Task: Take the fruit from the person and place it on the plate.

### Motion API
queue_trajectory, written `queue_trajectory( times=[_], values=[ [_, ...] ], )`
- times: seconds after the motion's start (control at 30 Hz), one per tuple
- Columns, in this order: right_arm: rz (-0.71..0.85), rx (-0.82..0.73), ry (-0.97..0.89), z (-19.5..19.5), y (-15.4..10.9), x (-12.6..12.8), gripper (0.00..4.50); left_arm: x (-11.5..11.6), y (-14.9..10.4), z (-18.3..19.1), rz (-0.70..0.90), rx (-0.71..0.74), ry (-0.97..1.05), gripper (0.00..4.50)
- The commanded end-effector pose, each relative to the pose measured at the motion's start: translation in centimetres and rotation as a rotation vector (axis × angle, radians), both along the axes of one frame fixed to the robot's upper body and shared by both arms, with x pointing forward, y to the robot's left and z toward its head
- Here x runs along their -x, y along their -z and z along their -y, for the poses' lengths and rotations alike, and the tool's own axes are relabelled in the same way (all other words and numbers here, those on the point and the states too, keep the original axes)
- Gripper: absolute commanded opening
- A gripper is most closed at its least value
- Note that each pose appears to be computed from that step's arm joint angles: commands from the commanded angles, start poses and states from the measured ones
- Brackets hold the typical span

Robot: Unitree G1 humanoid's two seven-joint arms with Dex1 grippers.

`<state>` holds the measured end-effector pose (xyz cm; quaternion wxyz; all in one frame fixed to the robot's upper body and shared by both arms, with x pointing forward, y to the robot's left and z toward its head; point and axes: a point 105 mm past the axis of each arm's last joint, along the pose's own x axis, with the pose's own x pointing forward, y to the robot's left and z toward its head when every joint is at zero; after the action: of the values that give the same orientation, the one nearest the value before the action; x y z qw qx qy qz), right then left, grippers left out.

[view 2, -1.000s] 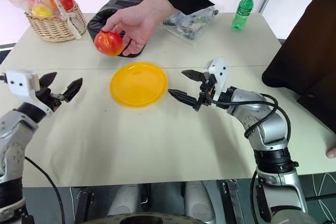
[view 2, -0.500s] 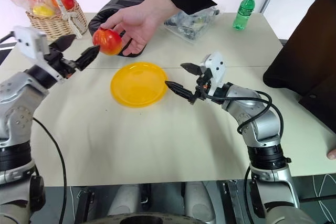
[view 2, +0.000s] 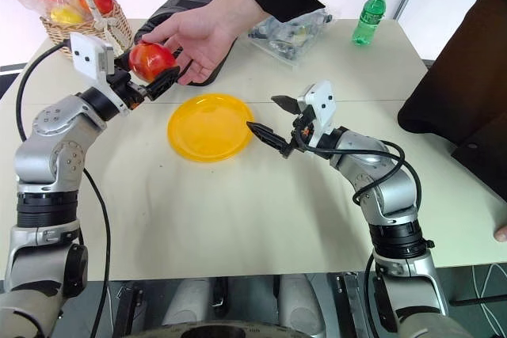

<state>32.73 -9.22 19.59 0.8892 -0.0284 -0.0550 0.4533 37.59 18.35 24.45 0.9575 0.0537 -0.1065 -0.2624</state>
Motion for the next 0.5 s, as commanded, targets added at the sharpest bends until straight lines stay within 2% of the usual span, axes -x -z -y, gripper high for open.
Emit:
queue_trajectory(
  times=[0.03, 0.27, 0.33, 0.43, 0.5],
  values=[
    [0.074, -0.018, 0.005, 0.1, -1.6, 0.4, 4.5, 0.3, -2.1, 0.3, 0.087, -0.008, 0.01, 3.09],
    [0.077, -0.02, 0.004, 0.0, -1.6, 0.3, 4.5, 0.4, -2.4, -0.2, 0.094, -0.011, -0.008, 3.09],
    [0.073, -0.016, -0.002, -0.1, -1.6, 0.3, 4.5, 0.4, -1.2, -0.2, 0.049, -0.046, 0.001, 3.09],
    [0.066, -0.008, -0.006, -0.1, -1.3, 0.3, 4.5, 0.6, 2.2, 1.1, -0.054, -0.146, 0.054, 3.09],
    [0.064, -0.005, -0.001, 0.0, -1.2, 0.2, 4.5, 0.7, 3.1, 2.6, -0.069, -0.154, 0.103, 3.09]
  ],
)
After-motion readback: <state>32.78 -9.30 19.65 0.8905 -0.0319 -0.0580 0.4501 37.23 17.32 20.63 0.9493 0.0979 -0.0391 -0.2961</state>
